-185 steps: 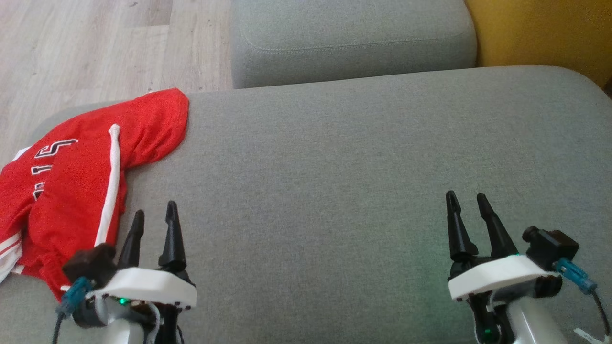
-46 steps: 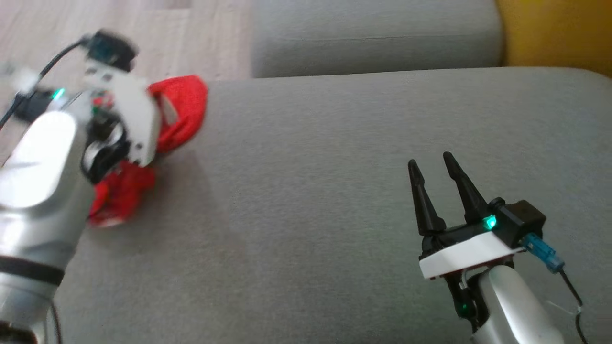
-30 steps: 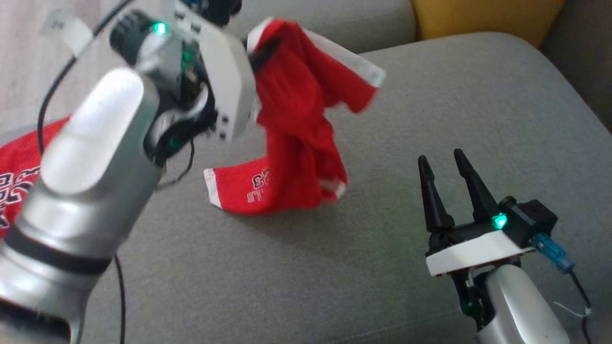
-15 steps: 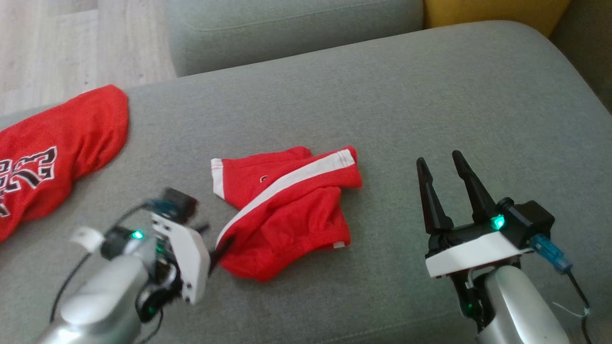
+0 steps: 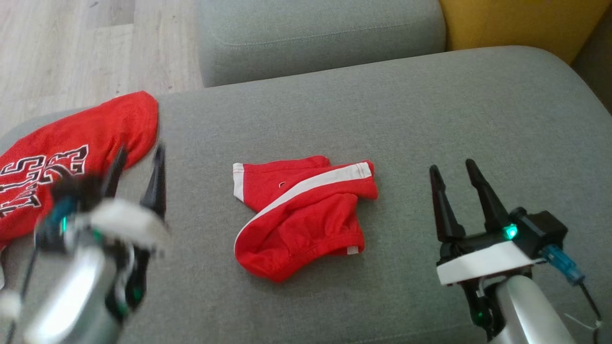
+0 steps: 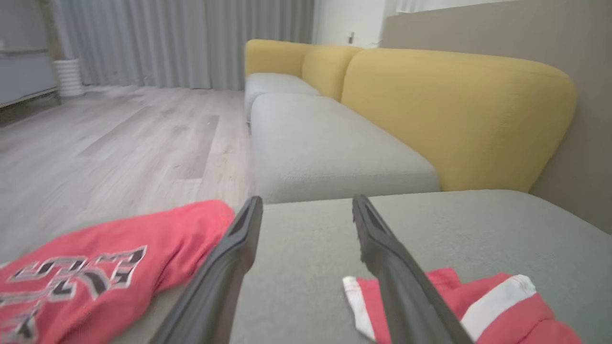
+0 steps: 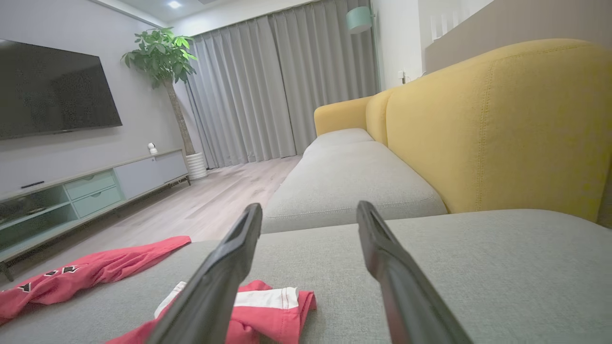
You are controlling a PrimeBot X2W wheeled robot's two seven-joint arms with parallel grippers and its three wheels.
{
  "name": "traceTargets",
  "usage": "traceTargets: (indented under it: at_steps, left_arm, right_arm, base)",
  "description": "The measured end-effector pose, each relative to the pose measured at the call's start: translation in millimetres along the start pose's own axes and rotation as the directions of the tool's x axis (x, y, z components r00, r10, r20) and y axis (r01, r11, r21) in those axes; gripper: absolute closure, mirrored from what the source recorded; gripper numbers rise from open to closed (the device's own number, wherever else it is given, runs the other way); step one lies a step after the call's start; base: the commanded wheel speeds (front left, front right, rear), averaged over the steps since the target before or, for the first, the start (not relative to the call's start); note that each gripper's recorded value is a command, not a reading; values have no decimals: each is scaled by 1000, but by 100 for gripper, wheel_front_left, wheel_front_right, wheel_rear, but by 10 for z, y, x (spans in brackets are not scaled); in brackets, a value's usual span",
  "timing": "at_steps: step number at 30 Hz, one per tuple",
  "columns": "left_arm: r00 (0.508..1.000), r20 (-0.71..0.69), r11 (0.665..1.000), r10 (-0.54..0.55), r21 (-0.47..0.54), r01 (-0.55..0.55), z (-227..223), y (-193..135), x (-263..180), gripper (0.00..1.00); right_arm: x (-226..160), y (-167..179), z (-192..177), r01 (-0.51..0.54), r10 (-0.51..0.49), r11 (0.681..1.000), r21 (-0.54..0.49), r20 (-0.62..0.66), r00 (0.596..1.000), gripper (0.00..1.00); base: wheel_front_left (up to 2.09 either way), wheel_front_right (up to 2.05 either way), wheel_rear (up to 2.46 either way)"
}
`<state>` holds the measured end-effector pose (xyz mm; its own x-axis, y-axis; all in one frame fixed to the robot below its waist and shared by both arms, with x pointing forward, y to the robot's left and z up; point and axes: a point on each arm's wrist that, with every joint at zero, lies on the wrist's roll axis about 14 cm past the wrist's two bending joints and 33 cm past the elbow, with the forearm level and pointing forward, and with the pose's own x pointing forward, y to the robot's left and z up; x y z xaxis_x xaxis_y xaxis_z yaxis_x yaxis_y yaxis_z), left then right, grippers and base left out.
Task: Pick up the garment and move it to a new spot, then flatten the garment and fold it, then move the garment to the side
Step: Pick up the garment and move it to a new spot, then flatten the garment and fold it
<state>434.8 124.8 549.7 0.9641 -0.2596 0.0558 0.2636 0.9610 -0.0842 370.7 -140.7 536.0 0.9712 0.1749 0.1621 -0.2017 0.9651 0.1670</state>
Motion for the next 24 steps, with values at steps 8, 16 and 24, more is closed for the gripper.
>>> traceTargets:
  at_steps: [8,16,24]
  left_arm:
    - [972,-22,970,234,-54,-235,-355,150,-650,0]
    - [973,12,971,232,-54,-231,-352,105,-799,0]
    - [969,17,967,248,-61,-246,-371,171,-872,0]
  right_arm:
    - [-28,-81,-60,23,-23,1000,9,-17,1000,0]
    - [-16,-83,-96,16,-16,1000,10,-30,999,0]
    - [36,-31,-477,22,-3,994,106,-174,985,0]
  base:
    - [0,0,0]
    - [0,0,0]
    - [0,0,0]
